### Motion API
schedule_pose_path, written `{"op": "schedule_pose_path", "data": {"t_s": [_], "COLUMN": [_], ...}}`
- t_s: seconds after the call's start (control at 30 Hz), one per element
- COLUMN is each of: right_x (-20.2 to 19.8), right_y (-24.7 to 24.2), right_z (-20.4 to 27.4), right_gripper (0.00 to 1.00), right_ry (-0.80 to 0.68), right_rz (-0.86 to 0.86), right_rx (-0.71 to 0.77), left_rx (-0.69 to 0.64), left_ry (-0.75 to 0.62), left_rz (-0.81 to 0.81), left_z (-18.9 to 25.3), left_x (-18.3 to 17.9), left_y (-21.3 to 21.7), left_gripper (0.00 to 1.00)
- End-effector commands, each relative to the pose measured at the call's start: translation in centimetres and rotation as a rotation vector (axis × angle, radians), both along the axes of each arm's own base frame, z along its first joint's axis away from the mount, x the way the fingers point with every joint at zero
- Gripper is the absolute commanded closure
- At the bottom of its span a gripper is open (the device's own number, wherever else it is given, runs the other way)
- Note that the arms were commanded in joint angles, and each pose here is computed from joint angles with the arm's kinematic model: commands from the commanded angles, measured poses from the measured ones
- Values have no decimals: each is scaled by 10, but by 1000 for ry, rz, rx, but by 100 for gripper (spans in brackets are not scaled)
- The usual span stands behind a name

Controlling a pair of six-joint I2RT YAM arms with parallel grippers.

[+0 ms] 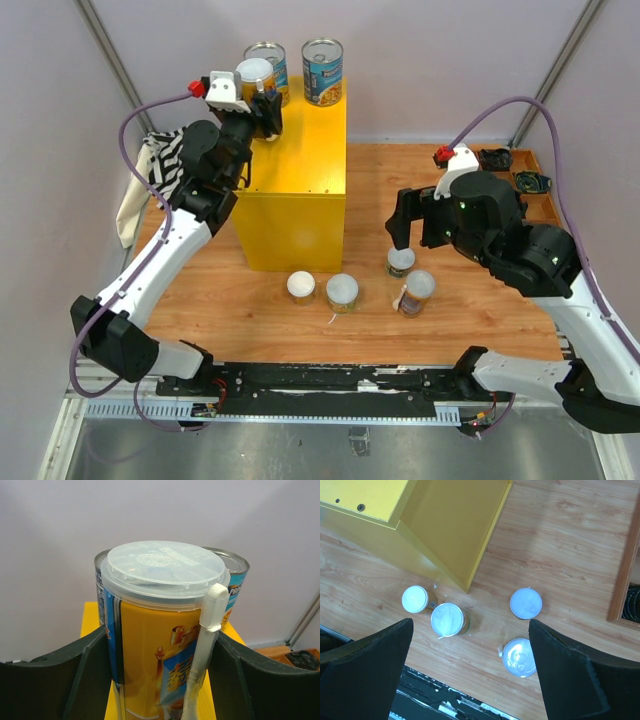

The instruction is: Place and organize the canned foods onto the counter

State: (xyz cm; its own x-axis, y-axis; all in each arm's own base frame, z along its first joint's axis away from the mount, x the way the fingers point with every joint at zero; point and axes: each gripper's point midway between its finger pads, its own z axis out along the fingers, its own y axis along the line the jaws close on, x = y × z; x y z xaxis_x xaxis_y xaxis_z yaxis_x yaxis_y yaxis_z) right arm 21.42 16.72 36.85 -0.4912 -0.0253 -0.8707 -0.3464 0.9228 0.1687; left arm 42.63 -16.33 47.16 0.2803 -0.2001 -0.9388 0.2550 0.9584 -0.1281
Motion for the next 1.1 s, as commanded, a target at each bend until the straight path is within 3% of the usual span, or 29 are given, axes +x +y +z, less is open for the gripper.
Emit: {"op": "schedule_pose_path", "data": {"t_s": [0.0,1.07], "right_x": [3,9], "right_y": [-8,-22], "right_z": [3,-10], "right_gripper": [2,2], "right_ry": [-34,-19], "right_rz": [-17,-43], "right_rx": [3,-30], "left_rx": [-74,-28], "left_ry": [-227,-202], "left_rz": [-7,-12], "left_z": [82,53], "left_x": [-21,12], "left_y": [16,17], "left_gripper": [100,100]}}
